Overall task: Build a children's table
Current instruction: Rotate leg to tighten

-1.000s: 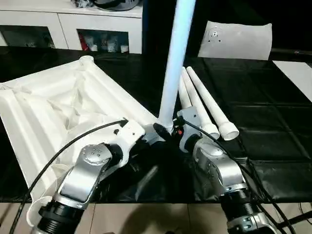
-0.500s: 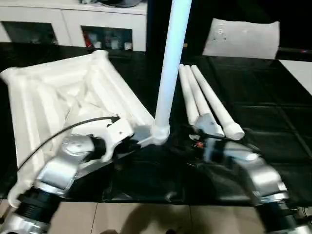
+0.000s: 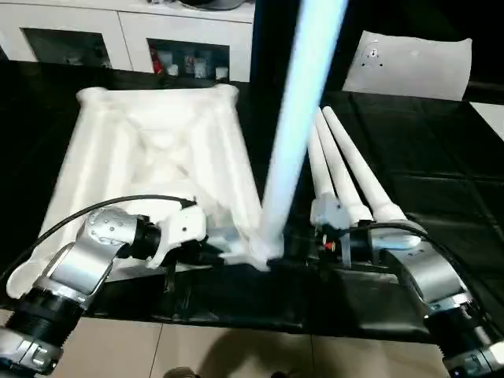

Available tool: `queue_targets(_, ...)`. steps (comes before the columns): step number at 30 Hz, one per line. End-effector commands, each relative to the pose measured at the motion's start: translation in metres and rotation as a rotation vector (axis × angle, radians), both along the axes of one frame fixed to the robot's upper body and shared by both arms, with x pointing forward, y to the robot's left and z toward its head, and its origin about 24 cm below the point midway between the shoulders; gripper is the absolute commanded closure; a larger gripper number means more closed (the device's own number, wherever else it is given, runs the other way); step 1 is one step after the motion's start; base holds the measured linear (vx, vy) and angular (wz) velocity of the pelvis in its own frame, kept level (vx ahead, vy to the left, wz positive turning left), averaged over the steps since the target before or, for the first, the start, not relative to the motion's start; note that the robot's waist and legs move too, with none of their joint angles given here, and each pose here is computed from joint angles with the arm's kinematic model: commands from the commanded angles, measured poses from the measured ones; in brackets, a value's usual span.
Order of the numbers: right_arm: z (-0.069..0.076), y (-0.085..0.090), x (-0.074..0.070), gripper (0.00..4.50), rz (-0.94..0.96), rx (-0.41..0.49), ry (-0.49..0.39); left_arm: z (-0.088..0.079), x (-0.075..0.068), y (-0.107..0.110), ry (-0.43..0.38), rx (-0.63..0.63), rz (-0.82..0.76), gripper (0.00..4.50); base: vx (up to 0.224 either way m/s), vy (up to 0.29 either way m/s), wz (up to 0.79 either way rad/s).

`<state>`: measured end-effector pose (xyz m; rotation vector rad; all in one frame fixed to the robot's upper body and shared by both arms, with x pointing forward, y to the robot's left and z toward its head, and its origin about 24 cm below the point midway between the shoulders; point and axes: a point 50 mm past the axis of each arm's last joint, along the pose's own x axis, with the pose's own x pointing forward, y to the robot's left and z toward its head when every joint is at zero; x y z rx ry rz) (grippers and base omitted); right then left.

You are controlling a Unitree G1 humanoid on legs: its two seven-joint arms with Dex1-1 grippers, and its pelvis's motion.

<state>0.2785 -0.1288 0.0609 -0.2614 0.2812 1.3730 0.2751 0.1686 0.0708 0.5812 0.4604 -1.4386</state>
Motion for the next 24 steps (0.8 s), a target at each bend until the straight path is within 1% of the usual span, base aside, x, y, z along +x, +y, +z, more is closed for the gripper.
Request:
queue_targets(1, 0.0033, -0.0009, 0.0023, 0.04, 0.036, -0.019, -0.023, -0.0040, -0.0049, -0.0087, 0.025, 0.034, -0.104, 4.50, 0.000, 0.000, 0.00)
queue_targets(2, 0.0025, -0.0006, 0.0027, 0.20, 0.053, -0.023, -0.019, -0.0044, -0.0051, -0.0088, 0.026, 0.041, -0.117, 4.50, 0.000, 0.000, 0.00)
queue_targets(3, 0.0021, -0.0006, 0.0028, 0.20, 0.060, -0.026, -0.016, -0.0046, -0.0051, -0.0087, 0.027, 0.042, -0.120, 4.50, 0.000, 0.000, 0.00)
queue_targets(5, 0.0013, -0.0004, 0.0039, 0.43, 0.078, -0.030, -0.010, -0.0053, -0.0046, -0.0079, 0.026, 0.054, -0.133, 4.50, 0.000, 0.000, 0.00)
queue_targets(10, 0.0013, 0.0000, 0.0059, 0.86, 0.119, -0.018, 0.008, -0.0061, -0.0025, -0.0050, 0.026, 0.071, -0.150, 4.50, 0.000, 0.000, 0.00)
queue_targets(11, 0.0011, -0.0001, 0.0060, 0.86, 0.129, -0.013, 0.021, -0.0062, -0.0022, -0.0041, 0.027, 0.075, -0.153, 4.50, 0.000, 0.000, 0.00)
queue_targets(17, 0.0002, 0.0010, 0.0073, 1.40, 0.139, 0.004, 0.040, -0.0074, -0.0017, -0.0015, 0.028, 0.083, -0.156, 4.50, 0.000, 0.000, 0.00)
queue_targets(21, -0.0019, 0.0021, 0.0076, 1.68, 0.145, 0.013, 0.055, -0.0084, -0.0012, -0.0007, 0.029, 0.087, -0.156, 4.50, 0.000, 0.000, 0.00)
queue_targets(24, -0.0033, 0.0033, 0.0062, 1.74, 0.148, 0.020, 0.066, -0.0092, -0.0013, -0.0003, 0.029, 0.087, -0.151, 4.50, 0.000, 0.000, 0.00)
